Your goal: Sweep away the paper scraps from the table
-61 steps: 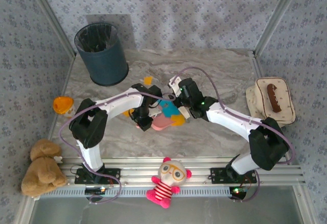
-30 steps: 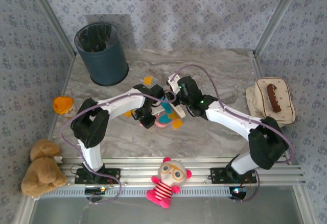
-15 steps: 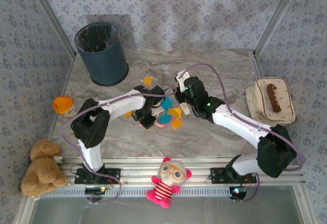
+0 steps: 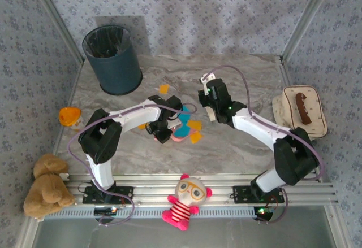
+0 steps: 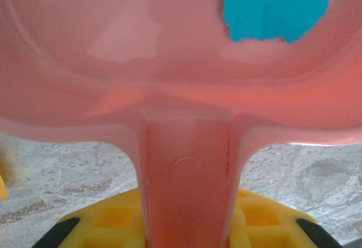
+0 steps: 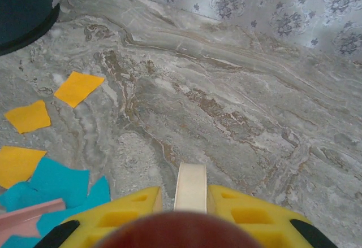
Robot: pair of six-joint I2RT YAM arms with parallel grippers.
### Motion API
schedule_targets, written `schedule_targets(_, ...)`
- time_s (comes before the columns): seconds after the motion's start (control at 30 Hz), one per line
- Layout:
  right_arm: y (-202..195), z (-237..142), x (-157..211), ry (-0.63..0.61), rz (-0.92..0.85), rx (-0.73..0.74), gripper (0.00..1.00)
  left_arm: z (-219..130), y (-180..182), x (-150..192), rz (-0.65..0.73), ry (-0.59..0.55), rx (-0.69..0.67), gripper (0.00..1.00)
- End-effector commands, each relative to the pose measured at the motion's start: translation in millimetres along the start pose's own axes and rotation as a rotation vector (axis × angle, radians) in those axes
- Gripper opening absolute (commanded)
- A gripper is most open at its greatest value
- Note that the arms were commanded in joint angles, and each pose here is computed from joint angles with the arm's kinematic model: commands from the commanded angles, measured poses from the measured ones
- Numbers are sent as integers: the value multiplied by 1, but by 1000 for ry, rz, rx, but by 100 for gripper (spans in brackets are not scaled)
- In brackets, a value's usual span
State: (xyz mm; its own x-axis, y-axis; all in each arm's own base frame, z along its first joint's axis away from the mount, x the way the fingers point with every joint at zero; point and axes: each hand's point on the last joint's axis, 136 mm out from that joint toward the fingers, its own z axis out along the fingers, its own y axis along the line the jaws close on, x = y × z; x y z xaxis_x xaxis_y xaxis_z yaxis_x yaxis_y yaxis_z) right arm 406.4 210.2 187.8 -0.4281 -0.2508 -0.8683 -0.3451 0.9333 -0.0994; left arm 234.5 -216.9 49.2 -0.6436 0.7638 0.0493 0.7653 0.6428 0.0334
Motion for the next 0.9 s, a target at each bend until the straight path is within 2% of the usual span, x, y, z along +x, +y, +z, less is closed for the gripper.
schedule_targets(0.0, 7, 5, -30, -88, -35, -59, 0, -8, -6, 11, -3, 16, 22, 0)
schedule_targets(0.4, 66, 10, -9, -57, -161, -293, 0, -6, -6, 11, -4, 20, 25, 0)
schedule_targets(0.87, 107, -18, 4, -13, -181, -508, 0, 0, -4, 10, -15, 35, 23, 0)
